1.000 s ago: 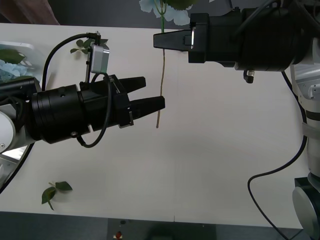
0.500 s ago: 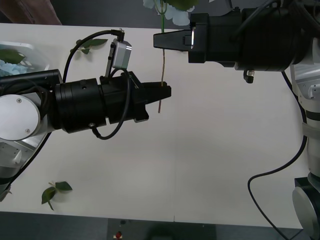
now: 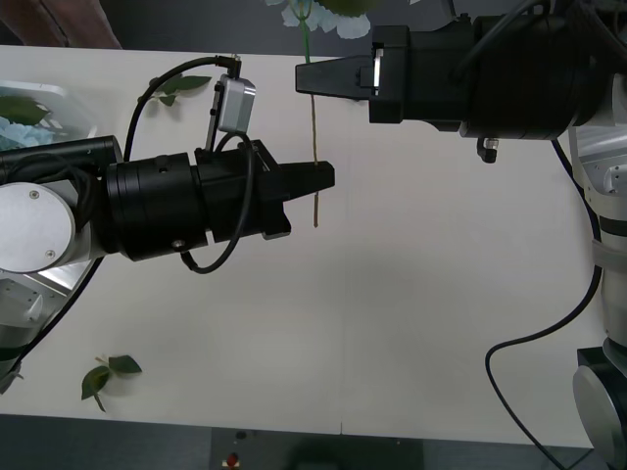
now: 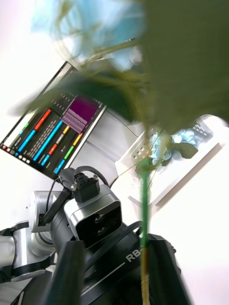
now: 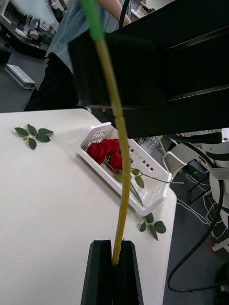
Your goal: Put the red flowers into the right box and the blue flowers into the left box
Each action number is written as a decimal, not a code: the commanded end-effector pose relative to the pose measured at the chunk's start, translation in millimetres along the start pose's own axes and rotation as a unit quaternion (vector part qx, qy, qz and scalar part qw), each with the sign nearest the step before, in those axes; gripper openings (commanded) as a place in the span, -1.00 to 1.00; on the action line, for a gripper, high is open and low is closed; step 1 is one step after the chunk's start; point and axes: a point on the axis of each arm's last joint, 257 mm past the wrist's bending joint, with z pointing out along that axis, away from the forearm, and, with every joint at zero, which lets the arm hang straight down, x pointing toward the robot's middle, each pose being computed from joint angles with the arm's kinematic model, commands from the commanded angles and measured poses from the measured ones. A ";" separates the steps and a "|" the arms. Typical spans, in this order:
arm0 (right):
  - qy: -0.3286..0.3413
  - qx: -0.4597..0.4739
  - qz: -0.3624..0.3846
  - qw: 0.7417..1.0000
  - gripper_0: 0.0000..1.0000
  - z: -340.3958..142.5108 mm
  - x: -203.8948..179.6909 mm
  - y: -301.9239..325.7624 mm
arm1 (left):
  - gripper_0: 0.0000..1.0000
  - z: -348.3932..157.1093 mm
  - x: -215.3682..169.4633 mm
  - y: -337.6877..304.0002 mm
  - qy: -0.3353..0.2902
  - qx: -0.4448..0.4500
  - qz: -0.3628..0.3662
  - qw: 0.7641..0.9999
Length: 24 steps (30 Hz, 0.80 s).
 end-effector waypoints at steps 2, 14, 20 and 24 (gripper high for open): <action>-0.006 -0.013 -0.003 1.000 1.00 3.5 -10.3 14.2 | -1.00 -9.3 -20.5 3.3 0.001 -0.004 0.021 1.000; -0.006 -0.013 -0.003 1.000 1.00 3.5 -10.3 14.2 | -1.00 -131.4 -33.3 51.1 0.038 -0.085 0.001 0.996; -0.006 -0.013 -0.003 1.000 1.00 3.5 -10.3 14.2 | -1.00 -223.5 -31.0 67.1 0.076 -0.158 -0.011 0.985; -0.006 -0.013 -0.003 1.000 1.00 3.5 -10.3 14.2 | -1.00 -269.3 -20.3 75.9 0.086 -0.207 -0.033 0.974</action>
